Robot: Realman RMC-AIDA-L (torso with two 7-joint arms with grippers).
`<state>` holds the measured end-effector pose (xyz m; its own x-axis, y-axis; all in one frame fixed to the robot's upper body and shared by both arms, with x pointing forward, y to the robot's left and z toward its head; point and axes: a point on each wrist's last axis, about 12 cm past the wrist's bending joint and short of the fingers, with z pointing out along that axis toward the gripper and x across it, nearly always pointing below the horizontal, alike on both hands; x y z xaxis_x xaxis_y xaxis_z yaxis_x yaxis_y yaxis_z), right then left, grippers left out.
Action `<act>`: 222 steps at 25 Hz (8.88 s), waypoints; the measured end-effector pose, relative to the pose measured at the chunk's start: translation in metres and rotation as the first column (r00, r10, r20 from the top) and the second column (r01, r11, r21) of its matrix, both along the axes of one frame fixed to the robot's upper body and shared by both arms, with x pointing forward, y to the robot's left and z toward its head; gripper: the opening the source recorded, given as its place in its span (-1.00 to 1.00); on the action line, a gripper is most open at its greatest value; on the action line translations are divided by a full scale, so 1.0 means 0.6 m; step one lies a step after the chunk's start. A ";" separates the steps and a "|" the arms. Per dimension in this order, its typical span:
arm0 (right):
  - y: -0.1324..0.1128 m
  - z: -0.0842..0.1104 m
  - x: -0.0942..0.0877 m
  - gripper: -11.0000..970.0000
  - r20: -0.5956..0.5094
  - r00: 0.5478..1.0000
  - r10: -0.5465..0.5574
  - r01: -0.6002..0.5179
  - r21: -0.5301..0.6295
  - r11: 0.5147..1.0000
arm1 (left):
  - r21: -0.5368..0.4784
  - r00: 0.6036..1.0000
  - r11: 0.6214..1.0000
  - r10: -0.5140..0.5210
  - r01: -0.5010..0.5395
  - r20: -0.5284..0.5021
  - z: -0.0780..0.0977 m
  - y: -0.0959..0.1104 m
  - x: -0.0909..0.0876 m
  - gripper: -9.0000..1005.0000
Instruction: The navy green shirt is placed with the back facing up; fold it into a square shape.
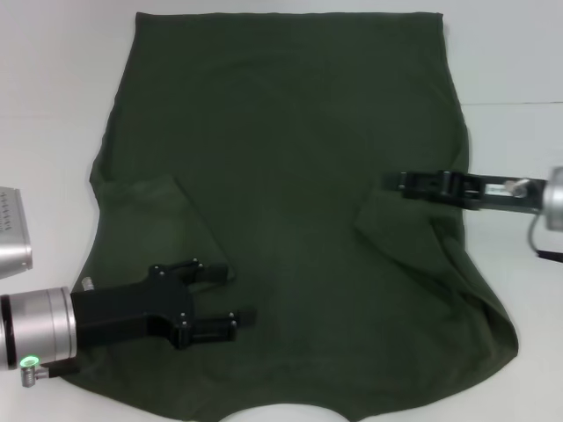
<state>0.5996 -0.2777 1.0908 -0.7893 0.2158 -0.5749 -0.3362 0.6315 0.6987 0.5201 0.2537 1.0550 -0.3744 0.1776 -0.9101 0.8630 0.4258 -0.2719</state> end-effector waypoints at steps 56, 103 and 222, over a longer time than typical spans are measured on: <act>0.040 -0.032 -0.073 0.90 0.181 0.967 0.180 -0.199 0.088 0.976 | -0.050 0.982 0.991 0.118 -0.127 -0.148 0.028 0.074 -0.021 0.71; 0.083 -0.021 -0.074 0.89 0.305 0.824 0.477 -0.472 -0.095 0.876 | 0.232 0.787 0.874 0.485 -0.427 -0.380 0.002 0.216 -0.108 0.71; -0.067 -0.033 -0.163 0.89 0.210 0.922 0.327 -0.336 0.011 0.942 | 0.264 0.791 0.885 0.462 -0.383 -0.401 0.005 0.176 -0.053 -0.94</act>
<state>0.5017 -0.3178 1.0710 -0.6886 -0.0082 -0.7251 -0.6576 0.4284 0.6197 0.4883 0.3596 1.0582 -0.7985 0.0344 -0.6011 0.3894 0.7909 -0.4720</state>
